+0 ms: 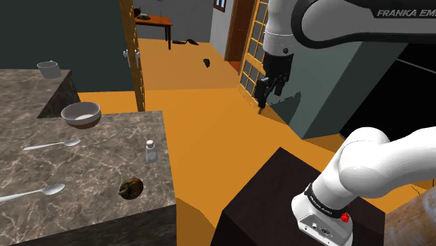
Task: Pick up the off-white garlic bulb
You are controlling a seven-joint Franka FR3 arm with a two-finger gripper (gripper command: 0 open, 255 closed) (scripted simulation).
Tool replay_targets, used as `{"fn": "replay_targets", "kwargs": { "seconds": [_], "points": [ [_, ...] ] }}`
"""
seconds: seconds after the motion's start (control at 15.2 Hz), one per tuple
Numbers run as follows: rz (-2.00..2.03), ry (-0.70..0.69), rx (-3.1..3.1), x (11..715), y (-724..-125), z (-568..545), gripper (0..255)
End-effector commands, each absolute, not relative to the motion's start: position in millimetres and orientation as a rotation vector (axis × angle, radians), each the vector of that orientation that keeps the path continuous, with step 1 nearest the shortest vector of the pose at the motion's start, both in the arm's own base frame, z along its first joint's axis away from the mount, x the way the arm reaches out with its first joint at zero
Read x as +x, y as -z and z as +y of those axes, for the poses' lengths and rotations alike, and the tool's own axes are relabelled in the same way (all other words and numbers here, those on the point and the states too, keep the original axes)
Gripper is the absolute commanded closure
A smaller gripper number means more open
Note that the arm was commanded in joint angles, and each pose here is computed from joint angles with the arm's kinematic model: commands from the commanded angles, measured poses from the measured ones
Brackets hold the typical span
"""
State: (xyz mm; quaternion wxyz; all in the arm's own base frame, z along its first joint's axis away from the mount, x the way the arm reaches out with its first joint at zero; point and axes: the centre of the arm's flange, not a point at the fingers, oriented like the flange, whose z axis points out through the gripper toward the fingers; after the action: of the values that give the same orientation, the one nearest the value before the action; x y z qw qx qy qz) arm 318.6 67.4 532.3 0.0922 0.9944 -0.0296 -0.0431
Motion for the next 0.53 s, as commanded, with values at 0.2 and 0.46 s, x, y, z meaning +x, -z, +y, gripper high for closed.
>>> {"fn": "replay_targets", "kwargs": {
  "seconds": [0.2,0.46],
  "points": [
    [-0.024,0.043,2.938,339,-499,122,0],
    [0.026,-0.021,2.922,355,-472,163,0]
  ]
}}
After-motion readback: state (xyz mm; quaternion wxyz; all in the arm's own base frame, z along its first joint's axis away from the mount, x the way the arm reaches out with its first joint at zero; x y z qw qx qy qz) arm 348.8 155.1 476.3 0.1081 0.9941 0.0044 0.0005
